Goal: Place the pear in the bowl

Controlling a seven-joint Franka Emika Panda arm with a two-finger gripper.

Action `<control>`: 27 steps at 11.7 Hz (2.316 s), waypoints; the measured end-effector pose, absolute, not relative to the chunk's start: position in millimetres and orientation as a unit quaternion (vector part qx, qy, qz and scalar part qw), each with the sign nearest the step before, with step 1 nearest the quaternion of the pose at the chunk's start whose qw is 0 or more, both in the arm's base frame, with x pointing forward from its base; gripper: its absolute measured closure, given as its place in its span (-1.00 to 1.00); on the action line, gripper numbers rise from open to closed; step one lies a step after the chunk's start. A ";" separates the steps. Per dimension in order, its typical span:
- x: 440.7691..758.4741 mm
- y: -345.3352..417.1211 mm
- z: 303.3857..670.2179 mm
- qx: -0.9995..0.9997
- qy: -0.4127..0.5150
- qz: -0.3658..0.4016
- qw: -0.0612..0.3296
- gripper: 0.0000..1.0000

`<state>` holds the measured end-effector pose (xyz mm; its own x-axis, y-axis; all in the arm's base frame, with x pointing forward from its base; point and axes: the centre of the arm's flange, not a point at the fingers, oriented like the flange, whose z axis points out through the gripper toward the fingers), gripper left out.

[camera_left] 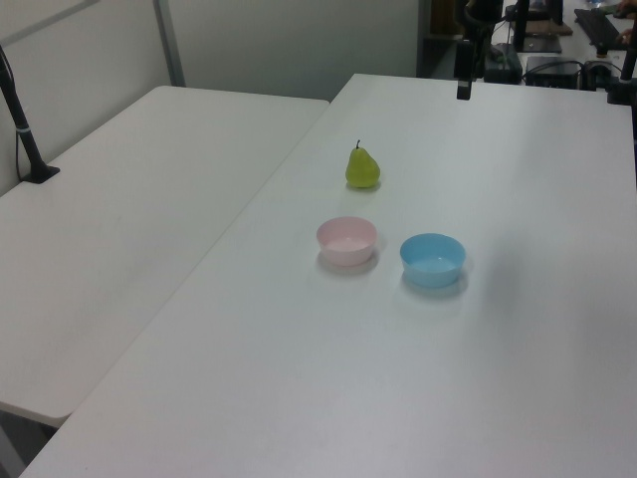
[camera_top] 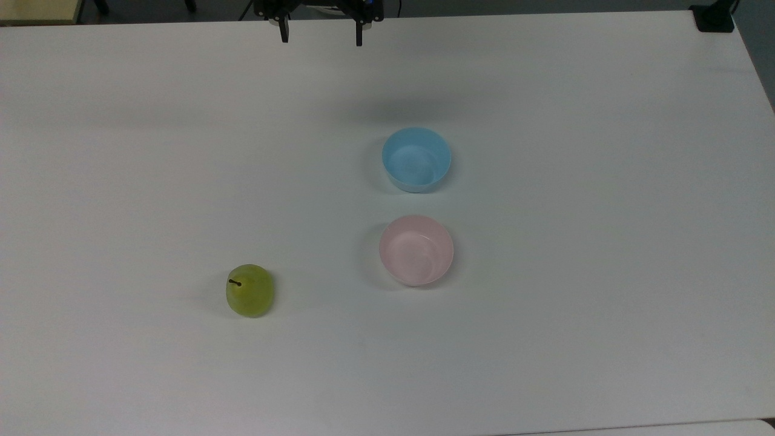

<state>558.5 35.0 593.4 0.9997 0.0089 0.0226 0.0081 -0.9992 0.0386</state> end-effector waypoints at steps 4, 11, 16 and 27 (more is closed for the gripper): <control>559.0 35.1 591.8 1.000 0.004 0.010 0.019 -1.00; 560.7 15.2 589.8 0.999 0.030 0.007 0.020 -1.00; 588.1 -56.7 564.4 1.000 0.016 -0.002 0.023 -1.00; 721.3 -84.3 384.5 0.987 0.020 0.154 0.051 -1.00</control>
